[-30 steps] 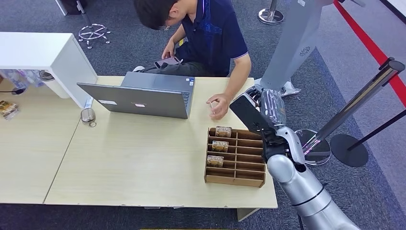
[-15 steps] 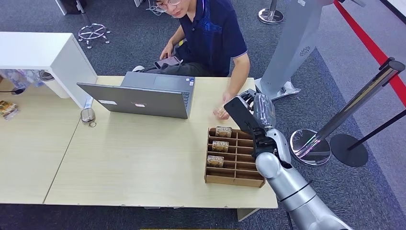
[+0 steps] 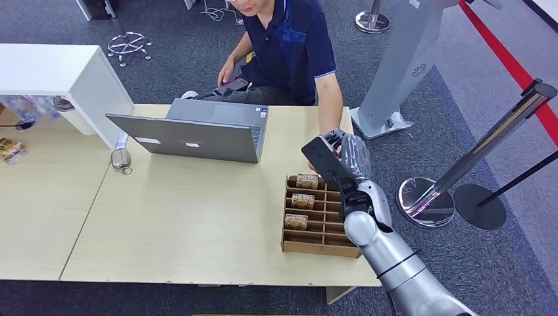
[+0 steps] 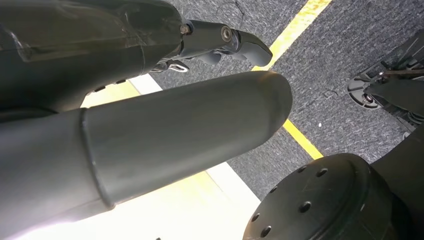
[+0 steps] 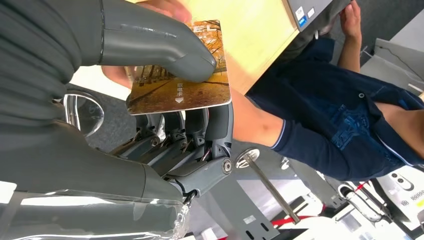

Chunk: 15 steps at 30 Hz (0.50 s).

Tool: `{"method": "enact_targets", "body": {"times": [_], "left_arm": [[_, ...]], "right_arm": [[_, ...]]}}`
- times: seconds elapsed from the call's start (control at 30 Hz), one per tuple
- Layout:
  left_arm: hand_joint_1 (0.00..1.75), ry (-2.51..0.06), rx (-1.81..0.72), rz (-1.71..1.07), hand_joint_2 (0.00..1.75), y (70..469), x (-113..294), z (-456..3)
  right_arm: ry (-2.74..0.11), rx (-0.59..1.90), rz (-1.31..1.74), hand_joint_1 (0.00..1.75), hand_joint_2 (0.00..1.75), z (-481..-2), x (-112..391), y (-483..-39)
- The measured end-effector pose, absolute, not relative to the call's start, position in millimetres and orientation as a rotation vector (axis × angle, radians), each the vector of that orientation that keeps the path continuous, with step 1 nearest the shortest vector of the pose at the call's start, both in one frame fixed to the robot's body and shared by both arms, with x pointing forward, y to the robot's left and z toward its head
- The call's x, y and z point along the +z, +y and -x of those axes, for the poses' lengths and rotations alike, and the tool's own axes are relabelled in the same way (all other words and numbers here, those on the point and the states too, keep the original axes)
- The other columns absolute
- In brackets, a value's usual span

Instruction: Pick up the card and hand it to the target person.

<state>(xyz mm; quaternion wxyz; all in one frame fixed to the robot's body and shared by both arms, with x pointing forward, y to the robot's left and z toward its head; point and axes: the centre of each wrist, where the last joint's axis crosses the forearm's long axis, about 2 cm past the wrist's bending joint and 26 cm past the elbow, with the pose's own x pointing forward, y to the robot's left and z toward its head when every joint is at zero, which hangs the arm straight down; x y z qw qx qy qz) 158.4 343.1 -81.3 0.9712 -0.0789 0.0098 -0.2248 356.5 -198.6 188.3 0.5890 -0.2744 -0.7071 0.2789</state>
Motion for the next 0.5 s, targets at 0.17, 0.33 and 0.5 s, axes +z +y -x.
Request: {"method": "enact_targets", "body": {"times": [0.17, 0.33, 0.5], "left_arm": [[0.00, 0.020, -0.454, 0.159, 0.00, 343.1, -81.3, -158.5], [0.00, 0.022, -0.455, 0.159, 0.00, 342.9, -81.2, -158.6], [0.00, 0.022, -0.455, 0.160, 0.00, 342.3, -81.2, -158.8]], "right_arm": [[-1.637, 0.649, 0.633, 0.14, 1.75, -357.0, 185.6, -197.7], [-1.634, 0.650, 0.629, 0.00, 1.75, -357.0, 182.9, -195.4], [-1.618, 0.656, 0.639, 0.00, 1.75, -357.1, 180.2, -194.8]]}}
